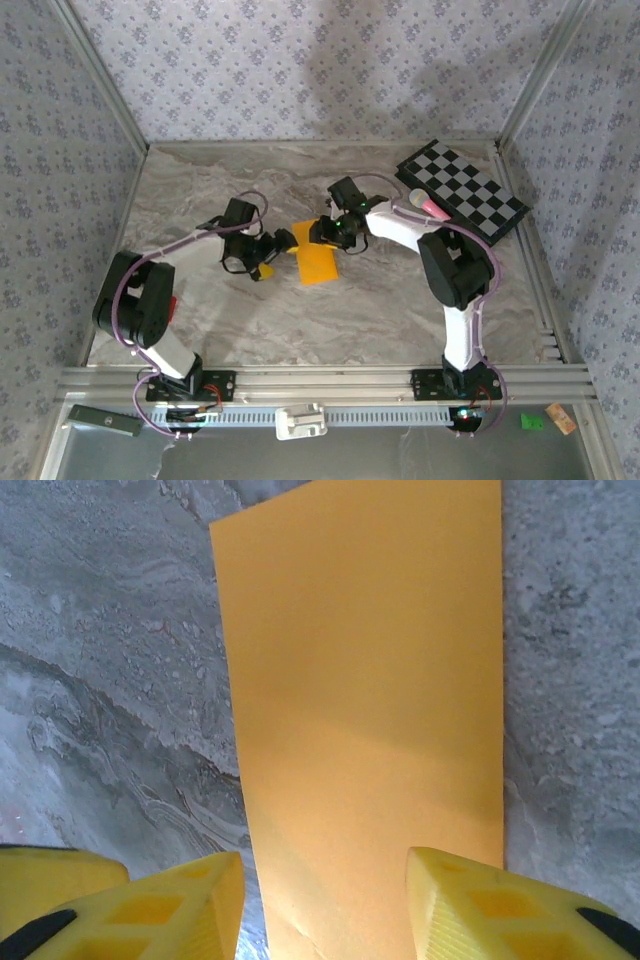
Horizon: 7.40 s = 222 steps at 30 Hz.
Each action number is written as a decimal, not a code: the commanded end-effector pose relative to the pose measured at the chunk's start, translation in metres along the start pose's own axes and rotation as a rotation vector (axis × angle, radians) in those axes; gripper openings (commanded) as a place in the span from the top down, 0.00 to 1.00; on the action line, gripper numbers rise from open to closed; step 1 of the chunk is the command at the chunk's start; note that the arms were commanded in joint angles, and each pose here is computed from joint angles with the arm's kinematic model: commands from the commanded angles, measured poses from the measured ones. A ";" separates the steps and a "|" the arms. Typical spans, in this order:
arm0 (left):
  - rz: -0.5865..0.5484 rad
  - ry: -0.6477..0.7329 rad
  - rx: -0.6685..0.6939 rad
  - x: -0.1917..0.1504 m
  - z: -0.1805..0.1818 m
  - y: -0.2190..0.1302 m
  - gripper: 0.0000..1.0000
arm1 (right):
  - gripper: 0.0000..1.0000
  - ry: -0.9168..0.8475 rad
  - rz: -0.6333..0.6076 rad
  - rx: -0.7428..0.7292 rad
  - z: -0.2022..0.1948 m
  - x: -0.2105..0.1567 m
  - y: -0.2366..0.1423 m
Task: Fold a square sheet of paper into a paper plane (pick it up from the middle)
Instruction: Third fold the triangle at the center of the table.
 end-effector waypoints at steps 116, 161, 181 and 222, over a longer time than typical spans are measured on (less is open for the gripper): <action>0.187 0.019 -0.090 0.033 -0.053 0.046 0.98 | 0.26 -1.077 -0.399 -0.076 0.017 -0.089 -0.026; 0.150 0.012 0.019 0.028 -0.038 0.050 0.85 | 0.81 -1.193 -0.496 -0.118 0.024 -0.103 -0.015; 0.105 0.184 0.022 0.040 -0.073 0.049 0.74 | 1.00 -0.917 -0.247 0.209 0.027 -0.098 0.012; 0.197 0.210 0.250 0.055 -0.056 0.105 0.95 | 1.00 -0.674 -0.314 -0.159 -0.009 -0.070 0.013</action>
Point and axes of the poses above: each hand's point on the last joint's axis, 136 mm out from that joint toward the fingers, its own y axis out along the fingers, its own z axis along the line the jaws close on, x = y × z, the point moved 10 cm from there along -y, back along the fingers, and after that the axes turned 8 degrees about -y, right-handed, at the moved point
